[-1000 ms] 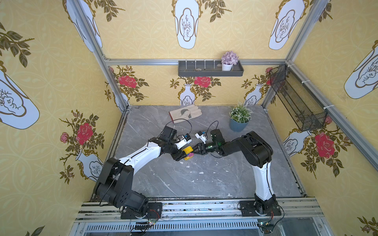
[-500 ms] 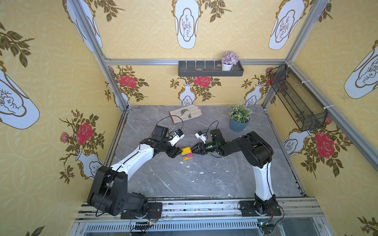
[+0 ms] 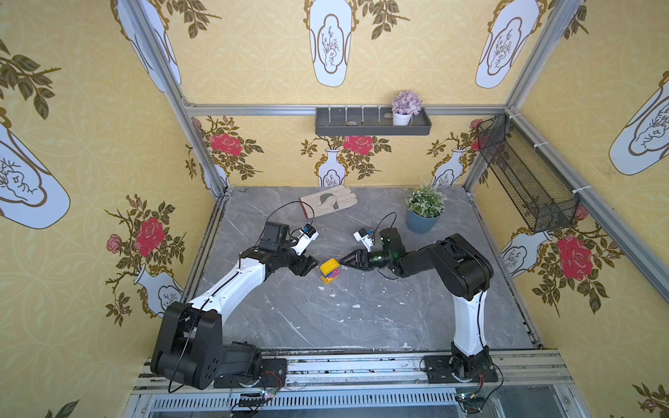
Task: Assemble the letter s with lego
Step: Assemble the lego brick with the lego brick, then adjust the lego brick at the center of the board.
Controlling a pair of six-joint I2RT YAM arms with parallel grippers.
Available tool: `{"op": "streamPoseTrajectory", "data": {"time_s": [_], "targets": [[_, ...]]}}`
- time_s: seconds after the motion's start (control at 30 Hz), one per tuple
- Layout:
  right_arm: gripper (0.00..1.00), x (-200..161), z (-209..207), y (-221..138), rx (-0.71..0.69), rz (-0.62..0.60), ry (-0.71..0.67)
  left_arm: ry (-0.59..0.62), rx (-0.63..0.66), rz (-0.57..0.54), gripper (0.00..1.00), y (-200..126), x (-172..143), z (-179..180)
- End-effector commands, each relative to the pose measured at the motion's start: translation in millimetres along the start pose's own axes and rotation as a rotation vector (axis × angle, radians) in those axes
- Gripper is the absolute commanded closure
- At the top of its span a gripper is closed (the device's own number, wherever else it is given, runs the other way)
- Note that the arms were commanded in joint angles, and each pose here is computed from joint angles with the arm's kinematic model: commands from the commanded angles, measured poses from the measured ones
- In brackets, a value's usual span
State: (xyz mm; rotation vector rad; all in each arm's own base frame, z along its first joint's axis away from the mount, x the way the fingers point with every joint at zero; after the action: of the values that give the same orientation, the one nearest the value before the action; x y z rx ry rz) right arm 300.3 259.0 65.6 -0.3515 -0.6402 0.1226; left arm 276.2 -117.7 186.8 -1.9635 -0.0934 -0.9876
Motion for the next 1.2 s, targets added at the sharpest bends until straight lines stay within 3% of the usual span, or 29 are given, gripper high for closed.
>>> {"op": "streamPoseTrajectory", "data": {"time_s": [0.0, 0.17, 0.2, 0.23, 0.27, 0.37, 0.43, 0.5, 0.57, 0.73, 0.97, 1.17], "targets": [[0.13, -50, -36, -22, -0.325, 0.151, 0.251, -0.024, -0.021, -0.042, 0.29, -2, 2, 0], [0.09, -28, -16, -31, -0.235, 0.115, 0.067, -0.099, -0.047, -0.110, 0.28, -9, -7, -6], [0.08, -25, -11, -30, -0.178, 0.110, 0.013, -0.121, -0.056, -0.127, 0.28, -10, -11, -7], [0.01, -21, -6, -28, -0.115, 0.107, -0.033, -0.136, -0.059, -0.150, 0.27, -13, -13, -9], [0.02, -19, -2, -27, -0.063, 0.110, -0.077, -0.157, -0.050, -0.175, 0.26, -16, -15, -10], [0.02, -11, 3, -18, -0.088, 0.153, -0.234, -0.246, -0.033, -0.245, 0.24, -25, -20, -13], [0.02, -5, 1, -16, -0.088, 0.153, -0.317, -0.314, -0.010, -0.287, 0.16, -30, -24, -13], [0.02, 1, -1, -16, -0.075, 0.137, -0.390, -0.354, 0.007, -0.321, 0.00, -34, -26, -13], [0.02, 5, -2, -15, -0.057, 0.119, -0.461, -0.376, 0.016, -0.330, 0.01, -37, -28, -13], [0.02, 11, -11, -9, 0.039, 0.034, -0.513, -0.383, 0.025, -0.318, 0.01, -41, -29, -15], [0.02, 3, -16, 32, 0.188, 0.061, -0.544, -0.382, 0.018, -0.273, 0.01, -37, -36, -15], [0.02, -7, -17, 43, 0.256, 0.072, -0.563, -0.372, 0.003, -0.251, 0.01, -33, -37, -15]]}}
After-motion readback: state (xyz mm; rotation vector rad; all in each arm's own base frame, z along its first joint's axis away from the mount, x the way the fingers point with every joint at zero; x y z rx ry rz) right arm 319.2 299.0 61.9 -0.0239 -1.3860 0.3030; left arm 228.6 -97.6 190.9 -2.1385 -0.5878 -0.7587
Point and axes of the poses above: each gripper's point midway between its finger pads, its own y axis out along the fingers, its own z axis along the line the jaws close on, x = y × z, the point moved 9 cm from there along -y, back along the fingers, and after that the axes turned 14 degrees about -y, right-handed, at the moved point
